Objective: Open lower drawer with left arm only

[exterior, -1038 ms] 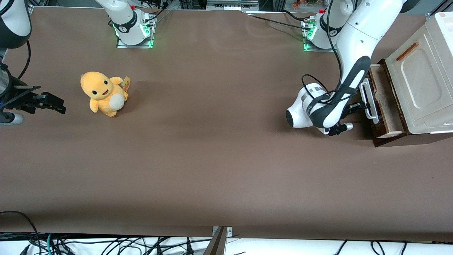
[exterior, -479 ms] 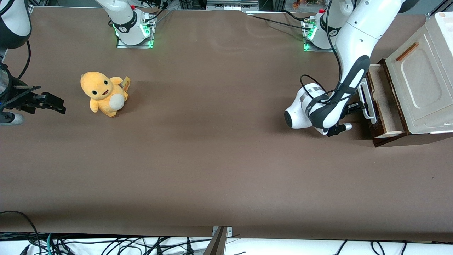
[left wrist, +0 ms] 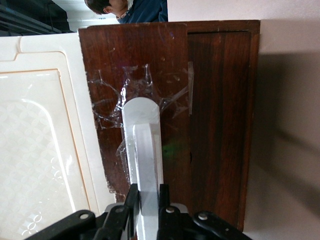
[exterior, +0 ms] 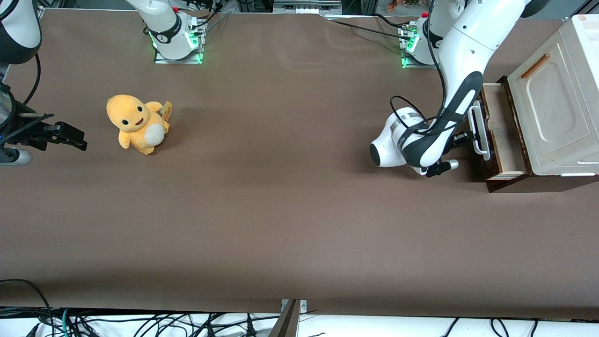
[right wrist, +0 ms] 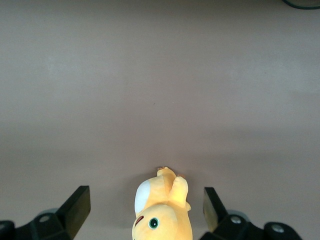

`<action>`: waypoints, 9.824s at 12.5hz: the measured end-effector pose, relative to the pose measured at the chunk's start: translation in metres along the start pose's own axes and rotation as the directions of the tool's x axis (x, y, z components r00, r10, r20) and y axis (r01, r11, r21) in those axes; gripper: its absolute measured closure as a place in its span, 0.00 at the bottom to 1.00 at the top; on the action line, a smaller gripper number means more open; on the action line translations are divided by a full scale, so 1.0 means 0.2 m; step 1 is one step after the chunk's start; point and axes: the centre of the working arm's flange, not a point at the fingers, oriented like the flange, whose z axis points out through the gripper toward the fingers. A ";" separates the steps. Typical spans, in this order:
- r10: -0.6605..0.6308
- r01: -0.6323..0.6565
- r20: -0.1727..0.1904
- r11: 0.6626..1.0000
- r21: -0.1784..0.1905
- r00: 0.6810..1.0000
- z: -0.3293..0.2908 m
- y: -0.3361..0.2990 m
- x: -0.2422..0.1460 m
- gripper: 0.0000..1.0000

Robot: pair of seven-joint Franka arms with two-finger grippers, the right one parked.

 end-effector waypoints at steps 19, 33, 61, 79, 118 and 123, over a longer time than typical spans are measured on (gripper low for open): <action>-0.006 0.006 0.013 1.000 0.000 1.000 -0.02 0.00 0.02 0.81; -0.008 0.008 0.018 1.000 0.000 1.000 -0.02 0.00 0.02 0.81; -0.001 0.010 0.117 0.997 -0.082 0.993 -0.19 -0.12 0.04 0.04; 0.145 -0.088 0.077 0.863 -0.497 0.986 -0.62 -0.67 0.26 0.00; 0.153 -0.309 -0.279 0.233 -0.922 0.948 0.01 -1.84 0.74 0.00; 0.098 -0.313 -0.298 0.235 -0.920 0.950 0.00 -1.82 0.78 0.00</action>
